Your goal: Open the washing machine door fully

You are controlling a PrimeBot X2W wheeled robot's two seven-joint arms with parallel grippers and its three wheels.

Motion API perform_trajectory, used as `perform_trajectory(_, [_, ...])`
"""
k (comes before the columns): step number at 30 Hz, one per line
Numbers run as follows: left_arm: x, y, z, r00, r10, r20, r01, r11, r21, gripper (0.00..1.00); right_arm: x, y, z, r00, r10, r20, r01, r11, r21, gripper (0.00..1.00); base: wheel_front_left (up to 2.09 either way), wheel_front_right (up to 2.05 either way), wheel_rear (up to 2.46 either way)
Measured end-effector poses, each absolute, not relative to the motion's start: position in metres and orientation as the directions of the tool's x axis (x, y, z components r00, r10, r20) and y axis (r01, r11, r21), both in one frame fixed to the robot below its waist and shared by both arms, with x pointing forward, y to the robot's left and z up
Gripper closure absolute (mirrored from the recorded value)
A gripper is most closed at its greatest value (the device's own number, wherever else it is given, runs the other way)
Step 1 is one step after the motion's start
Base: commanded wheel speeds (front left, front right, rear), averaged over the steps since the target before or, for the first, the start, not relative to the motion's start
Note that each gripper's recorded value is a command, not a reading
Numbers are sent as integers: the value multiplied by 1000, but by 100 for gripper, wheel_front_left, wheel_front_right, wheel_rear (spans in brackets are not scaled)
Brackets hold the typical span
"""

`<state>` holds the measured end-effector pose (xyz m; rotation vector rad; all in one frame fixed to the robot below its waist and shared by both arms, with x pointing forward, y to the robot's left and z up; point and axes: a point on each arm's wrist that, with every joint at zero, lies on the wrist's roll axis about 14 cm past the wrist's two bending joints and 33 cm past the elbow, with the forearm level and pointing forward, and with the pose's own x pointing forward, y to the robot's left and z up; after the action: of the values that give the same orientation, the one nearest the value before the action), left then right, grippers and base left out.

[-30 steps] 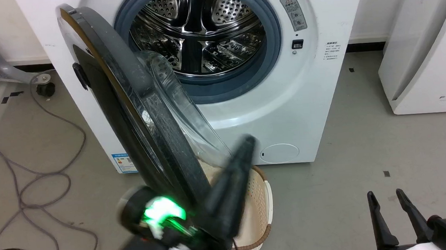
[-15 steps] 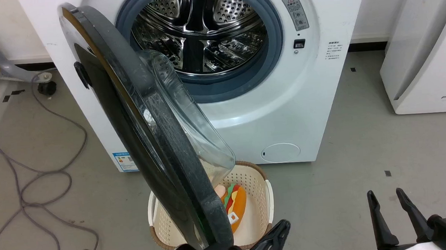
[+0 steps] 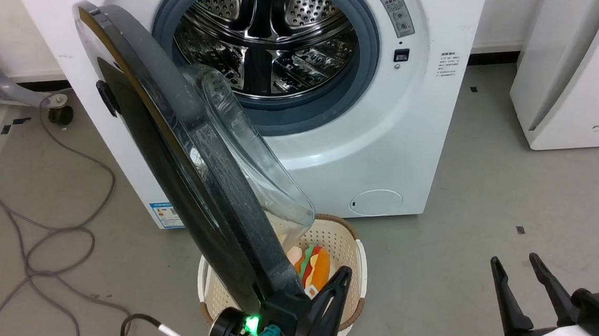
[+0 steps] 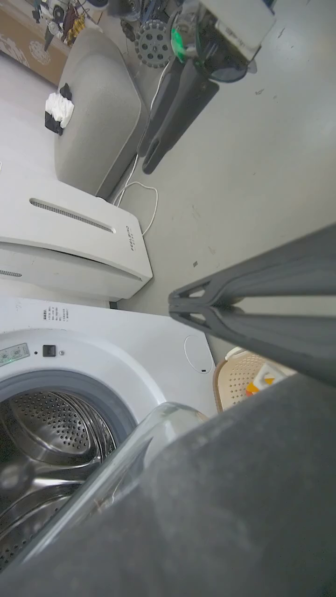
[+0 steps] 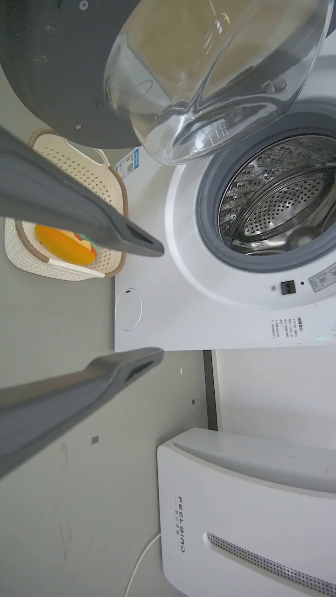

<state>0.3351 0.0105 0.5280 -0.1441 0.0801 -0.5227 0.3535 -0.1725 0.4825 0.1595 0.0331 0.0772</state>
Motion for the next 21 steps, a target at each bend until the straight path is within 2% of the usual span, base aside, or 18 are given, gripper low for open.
perform_trajectory(10, [338,20,524,891,-451,-52,438,885,-157,100,354,-170,485,996,88,-20,-84,984,160,0,0,0,0])
perform_trajectory(21, [316,56,512,944,-313,-107,290,939,-186,100,353,-164,489,994,107,-8,-104,980,167,0,0,0,0])
